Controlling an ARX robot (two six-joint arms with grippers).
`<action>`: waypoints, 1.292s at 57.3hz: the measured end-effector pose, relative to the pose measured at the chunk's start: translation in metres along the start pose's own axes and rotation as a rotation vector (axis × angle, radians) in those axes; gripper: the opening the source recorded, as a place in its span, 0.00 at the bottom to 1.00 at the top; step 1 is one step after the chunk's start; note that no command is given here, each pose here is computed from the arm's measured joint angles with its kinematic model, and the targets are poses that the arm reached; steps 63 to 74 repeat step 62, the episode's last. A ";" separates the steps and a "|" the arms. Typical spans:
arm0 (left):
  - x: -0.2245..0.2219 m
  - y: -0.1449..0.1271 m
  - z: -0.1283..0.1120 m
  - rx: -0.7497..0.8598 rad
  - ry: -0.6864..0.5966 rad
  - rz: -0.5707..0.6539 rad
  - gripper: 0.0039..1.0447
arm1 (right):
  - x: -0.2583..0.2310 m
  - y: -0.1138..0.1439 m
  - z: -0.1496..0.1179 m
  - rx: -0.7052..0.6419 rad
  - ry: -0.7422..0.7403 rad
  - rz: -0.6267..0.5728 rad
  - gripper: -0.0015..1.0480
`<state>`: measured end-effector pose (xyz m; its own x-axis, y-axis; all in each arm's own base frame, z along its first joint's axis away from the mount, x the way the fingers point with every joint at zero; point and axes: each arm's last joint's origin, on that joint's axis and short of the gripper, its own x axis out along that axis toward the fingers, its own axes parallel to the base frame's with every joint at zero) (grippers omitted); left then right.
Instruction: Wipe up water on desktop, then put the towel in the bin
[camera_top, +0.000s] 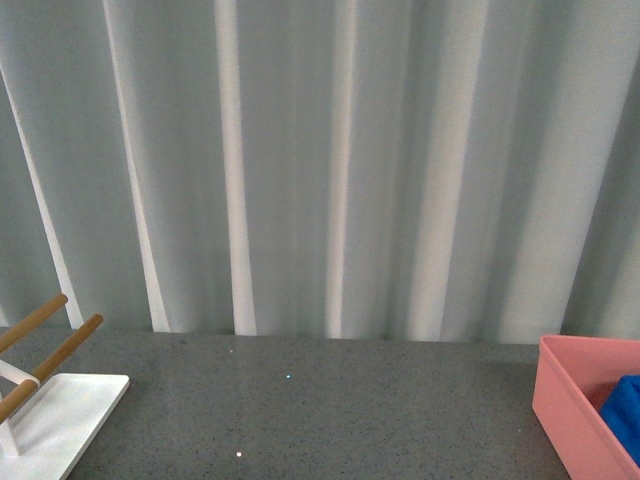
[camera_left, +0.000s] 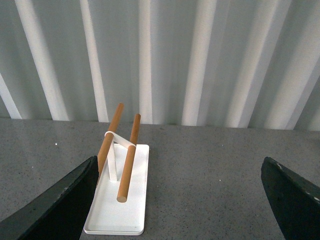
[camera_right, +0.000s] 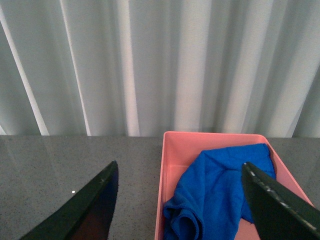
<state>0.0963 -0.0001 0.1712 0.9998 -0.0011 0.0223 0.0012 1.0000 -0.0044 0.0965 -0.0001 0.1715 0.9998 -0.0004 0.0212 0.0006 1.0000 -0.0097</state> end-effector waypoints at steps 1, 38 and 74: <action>0.000 0.000 0.000 0.000 0.000 0.000 0.94 | 0.000 0.000 0.000 0.000 0.000 0.000 0.73; 0.000 0.000 0.000 0.000 0.000 0.000 0.94 | 0.000 0.000 0.000 0.003 0.000 0.000 0.93; 0.000 0.000 0.000 0.000 0.000 0.000 0.94 | 0.000 0.000 0.000 0.004 0.000 0.000 0.93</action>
